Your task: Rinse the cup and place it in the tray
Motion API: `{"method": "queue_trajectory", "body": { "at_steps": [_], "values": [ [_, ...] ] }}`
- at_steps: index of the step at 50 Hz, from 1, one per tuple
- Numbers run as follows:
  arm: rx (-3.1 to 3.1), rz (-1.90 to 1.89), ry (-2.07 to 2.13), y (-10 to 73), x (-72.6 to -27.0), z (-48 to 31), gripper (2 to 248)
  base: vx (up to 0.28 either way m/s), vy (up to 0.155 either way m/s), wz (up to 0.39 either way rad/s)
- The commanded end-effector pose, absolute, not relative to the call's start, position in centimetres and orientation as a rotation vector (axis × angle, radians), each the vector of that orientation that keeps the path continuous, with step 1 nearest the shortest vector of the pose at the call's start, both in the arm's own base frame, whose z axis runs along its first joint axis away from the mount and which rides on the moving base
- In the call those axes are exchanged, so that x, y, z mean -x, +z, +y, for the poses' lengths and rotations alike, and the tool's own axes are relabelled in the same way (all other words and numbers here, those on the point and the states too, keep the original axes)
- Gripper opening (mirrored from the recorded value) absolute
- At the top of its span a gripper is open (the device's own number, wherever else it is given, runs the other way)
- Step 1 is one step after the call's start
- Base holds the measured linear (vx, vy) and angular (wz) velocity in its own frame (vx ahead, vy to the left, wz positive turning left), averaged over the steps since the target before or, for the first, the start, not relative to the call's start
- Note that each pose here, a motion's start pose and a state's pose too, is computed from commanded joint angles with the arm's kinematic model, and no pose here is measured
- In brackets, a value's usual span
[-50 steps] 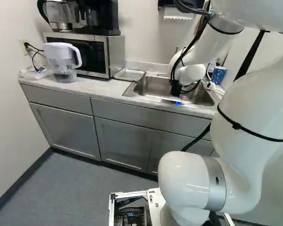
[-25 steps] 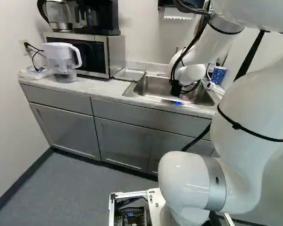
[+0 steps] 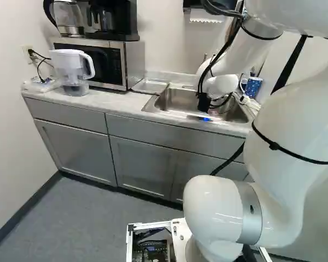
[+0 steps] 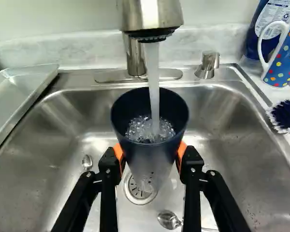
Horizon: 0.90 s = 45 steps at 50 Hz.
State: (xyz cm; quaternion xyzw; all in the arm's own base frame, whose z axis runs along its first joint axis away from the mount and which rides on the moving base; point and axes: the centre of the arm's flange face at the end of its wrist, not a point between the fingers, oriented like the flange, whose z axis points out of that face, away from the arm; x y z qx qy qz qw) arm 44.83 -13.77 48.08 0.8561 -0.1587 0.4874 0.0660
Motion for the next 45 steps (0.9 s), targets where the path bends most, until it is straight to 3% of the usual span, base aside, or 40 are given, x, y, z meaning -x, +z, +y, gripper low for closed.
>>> {"method": "queue_trajectory", "body": {
  "at_steps": [45],
  "values": [
    [-2.582,-0.479,1.47,48.08,-44.83,-13.77,122,0.0,0.0,0.0]
  ]
}}
